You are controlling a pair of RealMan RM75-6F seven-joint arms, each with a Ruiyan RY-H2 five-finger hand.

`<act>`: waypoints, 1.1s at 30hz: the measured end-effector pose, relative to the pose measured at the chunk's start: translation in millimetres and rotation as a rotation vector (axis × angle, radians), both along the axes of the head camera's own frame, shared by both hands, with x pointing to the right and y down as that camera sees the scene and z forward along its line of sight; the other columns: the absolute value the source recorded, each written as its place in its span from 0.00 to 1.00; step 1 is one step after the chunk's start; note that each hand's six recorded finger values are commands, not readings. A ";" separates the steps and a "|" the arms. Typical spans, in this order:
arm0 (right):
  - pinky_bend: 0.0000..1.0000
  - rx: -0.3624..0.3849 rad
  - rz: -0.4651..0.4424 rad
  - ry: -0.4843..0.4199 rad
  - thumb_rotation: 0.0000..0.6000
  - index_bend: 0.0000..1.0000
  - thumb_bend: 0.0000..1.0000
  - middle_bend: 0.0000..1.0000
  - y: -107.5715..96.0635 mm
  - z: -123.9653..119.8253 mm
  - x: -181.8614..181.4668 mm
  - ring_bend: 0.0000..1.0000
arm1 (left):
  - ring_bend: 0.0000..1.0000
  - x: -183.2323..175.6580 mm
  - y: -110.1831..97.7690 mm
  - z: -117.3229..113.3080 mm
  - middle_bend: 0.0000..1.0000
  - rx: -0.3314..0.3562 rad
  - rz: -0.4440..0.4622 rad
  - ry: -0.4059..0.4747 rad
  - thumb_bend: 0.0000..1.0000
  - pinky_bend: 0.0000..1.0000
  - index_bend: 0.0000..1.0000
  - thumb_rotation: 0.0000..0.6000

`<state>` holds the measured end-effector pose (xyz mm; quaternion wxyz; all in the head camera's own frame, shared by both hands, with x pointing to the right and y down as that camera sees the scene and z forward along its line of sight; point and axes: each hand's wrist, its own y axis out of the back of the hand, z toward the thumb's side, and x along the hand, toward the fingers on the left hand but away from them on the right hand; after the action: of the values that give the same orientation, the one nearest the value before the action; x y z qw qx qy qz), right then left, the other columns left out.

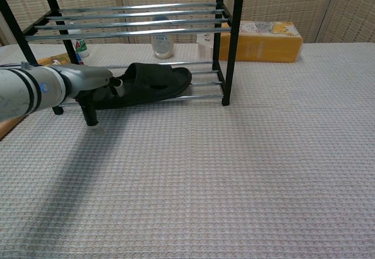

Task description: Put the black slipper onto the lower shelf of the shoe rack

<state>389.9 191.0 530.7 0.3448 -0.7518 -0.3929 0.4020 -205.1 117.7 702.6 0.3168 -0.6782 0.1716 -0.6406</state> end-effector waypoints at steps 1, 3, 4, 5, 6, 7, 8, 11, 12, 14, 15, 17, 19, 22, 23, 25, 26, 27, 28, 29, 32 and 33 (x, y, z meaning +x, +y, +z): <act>0.24 0.000 0.001 0.000 1.00 0.10 0.27 0.20 0.2 -0.1 0.4 0.14 | 0.13 3.3 0.2 -0.8 0.20 0.001 0.004 0.005 0.13 0.35 0.22 1.00; 0.24 0.001 0.003 0.000 1.00 0.10 0.27 0.20 0.4 -0.4 1.3 0.14 | 0.13 7.9 0.1 -1.8 0.20 0.003 0.009 0.012 0.13 0.35 0.22 1.00; 0.24 0.002 0.004 0.000 1.00 0.10 0.27 0.20 0.4 -0.6 1.8 0.14 | 0.13 10.8 -0.5 -2.3 0.20 0.005 0.011 0.014 0.13 0.35 0.22 1.00; 0.24 0.002 0.006 0.001 1.00 0.10 0.27 0.20 0.3 -0.7 2.3 0.14 | 0.13 12.6 -1.3 -2.7 0.20 0.007 0.012 0.015 0.13 0.35 0.22 1.00; 0.24 0.002 0.006 0.000 1.00 0.10 0.27 0.20 0.3 -0.8 2.7 0.14 | 0.13 13.7 -2.4 -2.9 0.20 0.010 0.010 0.014 0.13 0.35 0.21 1.00; 0.24 0.002 0.007 0.000 1.00 0.10 0.27 0.20 0.3 -0.9 2.9 0.14 | 0.13 14.2 -4.5 -3.2 0.20 0.017 0.005 0.012 0.13 0.35 0.21 1.00; 0.24 0.002 0.008 0.000 1.00 0.10 0.27 0.20 0.2 -0.9 3.3 0.14 | 0.13 14.2 -6.2 -3.3 0.20 0.023 0.001 0.009 0.13 0.35 0.21 1.00; 0.24 0.003 0.008 -0.001 1.00 0.10 0.27 0.20 0.0 -0.8 3.7 0.14 | 0.13 11.9 -11.1 -2.1 0.20 0.031 -0.012 -0.002 0.13 0.35 0.20 1.00; 0.24 0.003 0.009 -0.002 1.00 0.10 0.27 0.20 -0.1 -0.7 3.7 0.14 | 0.13 10.9 -12.5 -1.6 0.20 0.032 -0.016 -0.007 0.13 0.35 0.19 1.00; 0.24 0.003 0.008 -0.003 1.00 0.10 0.27 0.20 -0.1 -0.4 3.7 0.14 | 0.13 8.9 -15.2 -1.1 0.20 0.031 -0.027 -0.012 0.13 0.35 0.19 1.00; 0.24 0.003 0.008 -0.003 1.00 0.10 0.27 0.20 0.0 -0.3 3.7 0.14 | 0.13 8.0 -16.3 -1.5 0.20 0.030 -0.032 -0.011 0.13 0.35 0.18 1.00; 0.24 0.003 0.008 -0.004 1.00 0.10 0.27 0.20 -0.1 -0.2 4.1 0.14 | 0.13 7.1 -17.1 -3.7 0.20 0.031 -0.036 -0.006 0.13 0.35 0.18 1.00; 0.24 0.002 0.008 -0.004 1.00 0.10 0.27 0.20 -0.4 0.0 4.1 0.14 | 0.13 6.8 -16.6 -7.3 0.20 0.035 -0.029 0.001 0.13 0.35 0.18 1.00; 0.24 0.002 0.004 -0.005 1.00 0.10 0.27 0.20 -0.4 0.1 3.3 0.14 | 0.13 6.4 -15.6 -12.9 0.20 0.055 -0.009 0.011 0.13 0.35 0.17 1.00; 0.24 0.003 0.004 -0.006 1.00 0.10 0.27 0.20 -0.5 0.0 3.0 0.14 | 0.13 6.3 -15.6 -14.5 0.20 0.063 -0.001 0.015 0.13 0.35 0.17 1.00; 0.24 0.003 0.003 -0.007 1.00 0.10 0.27 0.20 -0.5 -0.1 2.5 0.14 | 0.13 5.9 -15.4 -17.8 0.20 0.088 0.022 0.025 0.13 0.35 0.17 1.00; 0.24 0.003 0.002 -0.008 1.00 0.10 0.27 0.20 -0.4 -0.1 2.0 0.14 | 0.13 5.8 -15.2 -19.0 0.20 0.100 0.034 0.029 0.13 0.35 0.17 1.00; 0.24 0.003 0.000 -0.008 1.00 0.10 0.27 0.20 -0.2 -0.1 1.6 0.14 | 0.13 5.7 -14.9 -20.1 0.20 0.111 0.047 0.034 0.13 0.35 0.16 1.00; 0.24 0.003 -0.001 -0.008 1.00 0.10 0.27 0.20 -0.1 -0.1 1.3 0.14 | 0.13 5.2 -14.2 -21.1 0.20 0.127 0.065 0.040 0.13 0.34 0.16 1.00; 0.24 0.003 -0.001 -0.008 1.00 0.10 0.27 0.20 0.0 -0.1 1.0 0.14 | 0.13 4.7 -13.5 -21.6 0.20 0.137 0.079 0.045 0.13 0.34 0.16 1.00; 0.24 0.002 0.000 -0.006 1.00 0.10 0.27 0.20 0.4 -0.4 1.1 0.14 | 0.13 1.3 -8.9 -21.2 0.20 0.155 0.114 0.067 0.13 0.34 0.18 1.00; 0.24 0.003 0.001 -0.006 1.00 0.10 0.27 0.20 0.4 -0.7 1.1 0.14 | 0.13 -0.4 -6.8 -21.0 0.20 0.155 0.120 0.076 0.13 0.34 0.18 1.00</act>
<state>391.0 191.4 530.0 0.3447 -0.7523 -0.3948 0.3993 -205.6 111.0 681.6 0.3993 -0.6845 0.1913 -0.5792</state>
